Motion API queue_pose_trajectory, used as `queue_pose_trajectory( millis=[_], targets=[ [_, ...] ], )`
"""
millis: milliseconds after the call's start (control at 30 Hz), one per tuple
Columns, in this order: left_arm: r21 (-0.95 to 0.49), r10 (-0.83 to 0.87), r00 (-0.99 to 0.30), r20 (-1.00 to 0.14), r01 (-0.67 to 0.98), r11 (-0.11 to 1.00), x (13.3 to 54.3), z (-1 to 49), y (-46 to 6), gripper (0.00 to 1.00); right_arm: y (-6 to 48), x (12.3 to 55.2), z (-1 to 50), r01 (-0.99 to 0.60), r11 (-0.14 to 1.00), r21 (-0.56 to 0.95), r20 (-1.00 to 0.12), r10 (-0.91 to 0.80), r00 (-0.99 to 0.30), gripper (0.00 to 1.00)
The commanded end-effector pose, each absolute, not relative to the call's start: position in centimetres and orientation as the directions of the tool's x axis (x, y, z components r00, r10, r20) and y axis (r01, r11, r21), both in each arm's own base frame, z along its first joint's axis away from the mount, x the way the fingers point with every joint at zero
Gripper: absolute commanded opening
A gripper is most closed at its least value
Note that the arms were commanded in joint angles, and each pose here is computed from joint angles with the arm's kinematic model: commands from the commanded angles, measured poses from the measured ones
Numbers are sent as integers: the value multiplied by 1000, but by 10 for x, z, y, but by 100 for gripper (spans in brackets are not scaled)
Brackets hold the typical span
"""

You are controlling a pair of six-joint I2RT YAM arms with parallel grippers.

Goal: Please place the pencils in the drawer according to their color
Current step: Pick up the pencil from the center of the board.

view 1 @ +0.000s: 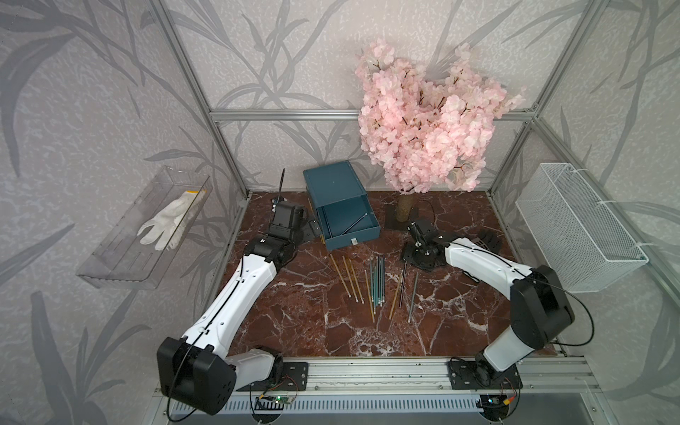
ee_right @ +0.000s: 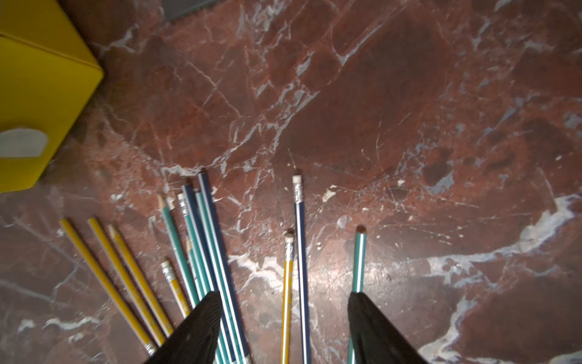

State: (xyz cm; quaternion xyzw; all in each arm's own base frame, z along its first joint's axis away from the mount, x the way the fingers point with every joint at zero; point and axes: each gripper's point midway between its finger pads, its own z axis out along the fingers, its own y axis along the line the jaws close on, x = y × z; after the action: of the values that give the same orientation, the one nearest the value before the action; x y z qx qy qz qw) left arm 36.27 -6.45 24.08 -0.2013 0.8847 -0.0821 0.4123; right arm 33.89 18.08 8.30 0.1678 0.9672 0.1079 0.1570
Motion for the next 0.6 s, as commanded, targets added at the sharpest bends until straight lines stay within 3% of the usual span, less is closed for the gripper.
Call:
queue_pose_trajectory(
  millis=[0, 567],
  targets=[
    [-309, -413, -582, -701, -274, 911, 366, 247, -66, 100, 177, 346, 72, 253, 950, 181, -244, 293, -924, 66],
    [-323, -420, -591, -689, -269, 907, 370, 240, -70, 100, 178, 370, 28, 202, 976, 78, -201, 214, -956, 46]
  ],
)
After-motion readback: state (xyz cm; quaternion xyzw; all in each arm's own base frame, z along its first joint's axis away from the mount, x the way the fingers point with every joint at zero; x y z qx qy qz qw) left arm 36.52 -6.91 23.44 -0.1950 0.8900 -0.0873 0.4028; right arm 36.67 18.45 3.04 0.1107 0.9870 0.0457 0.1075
